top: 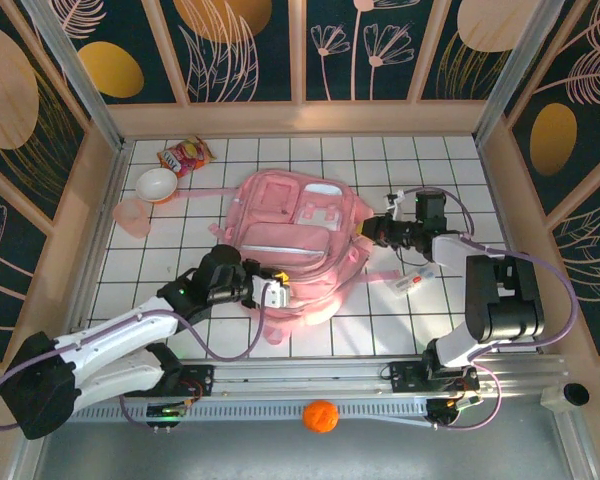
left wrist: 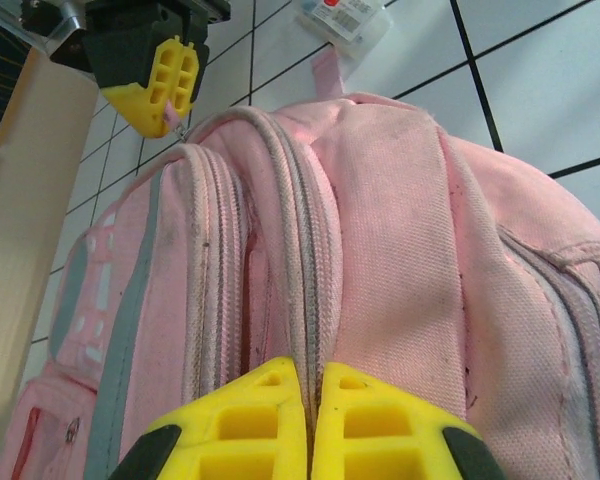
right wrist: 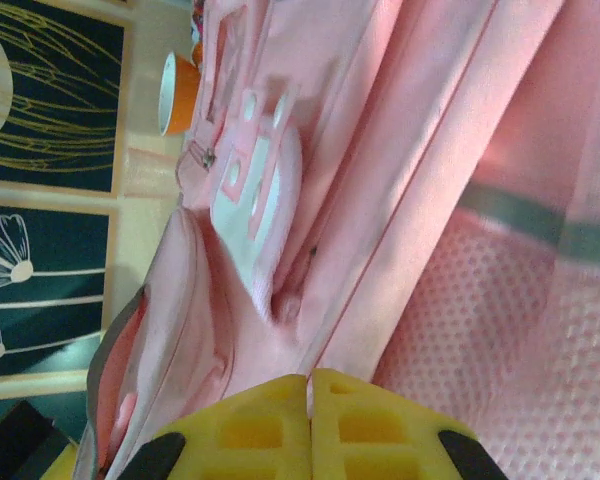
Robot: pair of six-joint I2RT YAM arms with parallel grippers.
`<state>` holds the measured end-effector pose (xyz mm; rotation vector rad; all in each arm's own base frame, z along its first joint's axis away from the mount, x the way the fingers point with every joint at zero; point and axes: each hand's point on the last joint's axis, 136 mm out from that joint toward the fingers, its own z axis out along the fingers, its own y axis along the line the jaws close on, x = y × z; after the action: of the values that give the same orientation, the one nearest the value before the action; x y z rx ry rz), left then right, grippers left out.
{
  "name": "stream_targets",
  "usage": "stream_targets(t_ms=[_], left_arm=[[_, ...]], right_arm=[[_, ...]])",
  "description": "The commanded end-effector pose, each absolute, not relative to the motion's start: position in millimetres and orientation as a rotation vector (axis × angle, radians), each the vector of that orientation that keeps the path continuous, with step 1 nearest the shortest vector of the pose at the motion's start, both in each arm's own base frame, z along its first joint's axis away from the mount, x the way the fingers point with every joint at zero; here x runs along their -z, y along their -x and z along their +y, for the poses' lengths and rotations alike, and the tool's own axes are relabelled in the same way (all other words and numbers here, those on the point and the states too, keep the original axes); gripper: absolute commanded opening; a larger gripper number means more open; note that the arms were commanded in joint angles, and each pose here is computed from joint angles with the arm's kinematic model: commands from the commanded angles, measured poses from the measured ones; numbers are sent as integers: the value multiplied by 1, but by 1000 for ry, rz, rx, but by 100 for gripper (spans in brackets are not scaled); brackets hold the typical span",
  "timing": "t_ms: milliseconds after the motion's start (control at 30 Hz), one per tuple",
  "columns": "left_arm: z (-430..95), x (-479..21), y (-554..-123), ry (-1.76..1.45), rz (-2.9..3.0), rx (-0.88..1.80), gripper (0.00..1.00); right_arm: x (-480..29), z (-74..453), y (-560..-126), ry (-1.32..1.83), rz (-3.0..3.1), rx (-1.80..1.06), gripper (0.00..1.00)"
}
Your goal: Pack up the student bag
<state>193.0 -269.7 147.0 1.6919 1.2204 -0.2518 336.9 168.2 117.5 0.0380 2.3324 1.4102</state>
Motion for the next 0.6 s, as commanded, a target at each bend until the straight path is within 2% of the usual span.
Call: stream_targets(t_ms=[0, 33, 100, 133, 167, 267, 333, 567], left_arm=[[-259, -143, -183, -1662, 1316, 328, 0], [-261, -150, -186, -1615, 1333, 345, 11], [-265, -166, -190, -1523, 1362, 400, 50], [-268, -174, -190, -1492, 1365, 429, 60], [-270, -182, -189, -1462, 1371, 463, 67], [-275, -198, -194, -1414, 1382, 492, 75], [-273, -194, -204, -1426, 1402, 428, 76], [-270, -138, -227, -1651, 1475, 212, 76]], right_arm=[[-134, 119, -388, -116, 2193, -1081, 0], [-139, 119, -385, -106, 2184, -1065, 4], [-149, 119, -374, -85, 2169, -1035, 25], [-155, 118, -370, -75, 2161, -1018, 34], [-159, 116, -363, -70, 2161, -989, 40], [-174, 114, -345, -24, 2146, -907, 47], [-185, 115, -333, 38, 2114, -859, 49], [-233, 138, -296, 403, 1846, -710, 51]])
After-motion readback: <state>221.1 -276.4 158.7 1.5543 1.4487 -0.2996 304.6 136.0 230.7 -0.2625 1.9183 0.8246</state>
